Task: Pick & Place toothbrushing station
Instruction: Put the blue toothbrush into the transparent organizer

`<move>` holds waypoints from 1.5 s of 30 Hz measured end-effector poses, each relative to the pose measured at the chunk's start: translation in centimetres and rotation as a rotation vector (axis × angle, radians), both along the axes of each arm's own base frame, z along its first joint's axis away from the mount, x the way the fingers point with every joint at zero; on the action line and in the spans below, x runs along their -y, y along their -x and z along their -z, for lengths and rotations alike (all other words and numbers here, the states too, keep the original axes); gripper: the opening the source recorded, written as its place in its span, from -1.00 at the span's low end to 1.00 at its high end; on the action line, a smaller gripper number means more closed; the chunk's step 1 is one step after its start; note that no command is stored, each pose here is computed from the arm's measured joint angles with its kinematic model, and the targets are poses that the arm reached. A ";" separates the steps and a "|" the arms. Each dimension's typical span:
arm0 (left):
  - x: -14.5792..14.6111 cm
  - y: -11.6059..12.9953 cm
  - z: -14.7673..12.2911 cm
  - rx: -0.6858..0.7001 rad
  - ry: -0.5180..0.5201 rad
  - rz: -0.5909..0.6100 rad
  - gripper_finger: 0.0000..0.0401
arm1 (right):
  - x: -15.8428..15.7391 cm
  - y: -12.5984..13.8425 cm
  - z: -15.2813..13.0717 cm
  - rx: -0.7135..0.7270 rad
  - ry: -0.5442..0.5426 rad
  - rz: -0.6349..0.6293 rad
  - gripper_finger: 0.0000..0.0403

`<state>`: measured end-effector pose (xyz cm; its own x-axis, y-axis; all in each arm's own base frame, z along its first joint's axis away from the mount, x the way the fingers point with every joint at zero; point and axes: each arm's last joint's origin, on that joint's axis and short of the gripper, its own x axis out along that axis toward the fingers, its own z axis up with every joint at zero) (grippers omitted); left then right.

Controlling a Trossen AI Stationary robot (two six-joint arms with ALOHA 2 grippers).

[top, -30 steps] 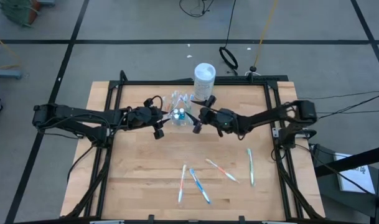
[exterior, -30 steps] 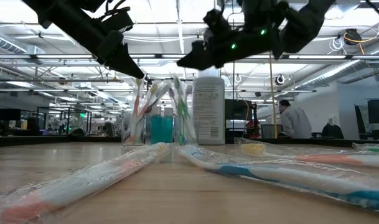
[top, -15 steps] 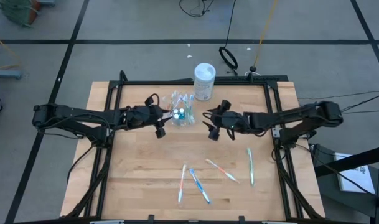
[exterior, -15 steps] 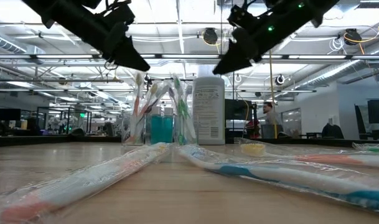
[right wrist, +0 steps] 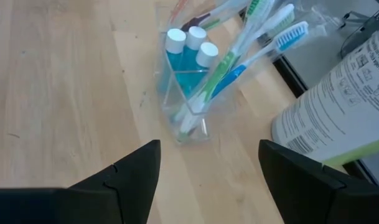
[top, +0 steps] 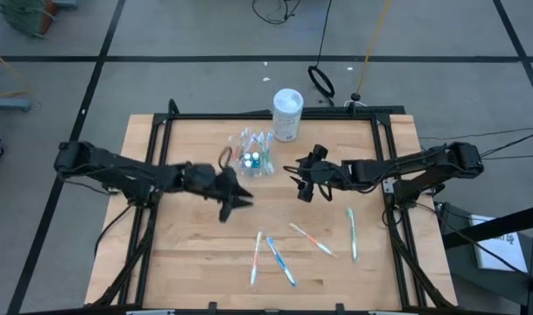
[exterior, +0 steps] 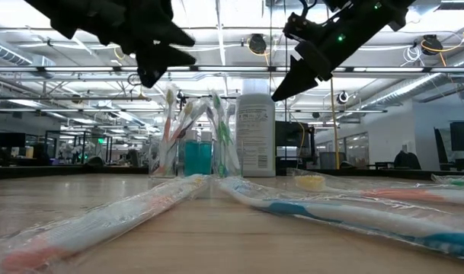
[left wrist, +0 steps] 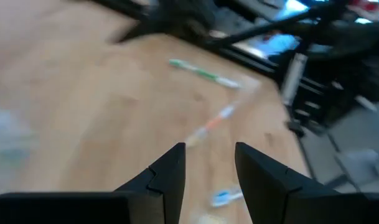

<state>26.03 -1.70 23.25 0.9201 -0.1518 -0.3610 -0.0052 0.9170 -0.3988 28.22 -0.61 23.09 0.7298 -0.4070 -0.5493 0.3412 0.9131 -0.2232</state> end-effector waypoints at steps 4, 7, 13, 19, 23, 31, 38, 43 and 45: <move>2.8 -1.9 1.5 -0.019 -0.008 0.067 -0.28 | 0.0 -0.1 -0.1 0.012 -0.001 -0.001 0.30; 4.2 -3.7 2.0 -0.140 -0.010 0.079 -0.28 | -0.1 -0.1 0.0 0.011 -0.029 -0.034 0.30; 5.4 -6.9 3.1 -0.467 -0.142 -0.007 -0.28 | -0.4 -0.2 0.0 0.032 -0.148 -0.090 0.30; 6.1 -9.4 4.6 -0.528 -0.201 0.008 -0.28 | -0.8 0.4 1.4 0.021 -0.244 -0.048 0.28; 6.5 -10.7 5.1 -0.463 -0.282 0.112 -0.28 | -1.4 1.3 3.3 -0.029 -0.347 -0.065 0.28; 8.1 -11.9 7.9 -0.318 -0.460 0.558 -0.28 | -1.9 2.3 5.0 -0.092 -0.429 -0.102 0.28; 8.4 -12.3 11.2 -0.373 -0.456 0.617 -0.28 | -1.9 2.2 4.9 -0.079 -0.427 -0.103 0.27; 7.7 -12.4 11.3 -0.391 -0.468 0.603 -0.37 | -1.9 2.2 4.9 -0.077 -0.426 -0.104 0.27; 7.4 -12.4 11.3 -0.391 -0.482 0.605 -0.51 | -1.9 2.2 4.9 -0.077 -0.426 -0.104 0.27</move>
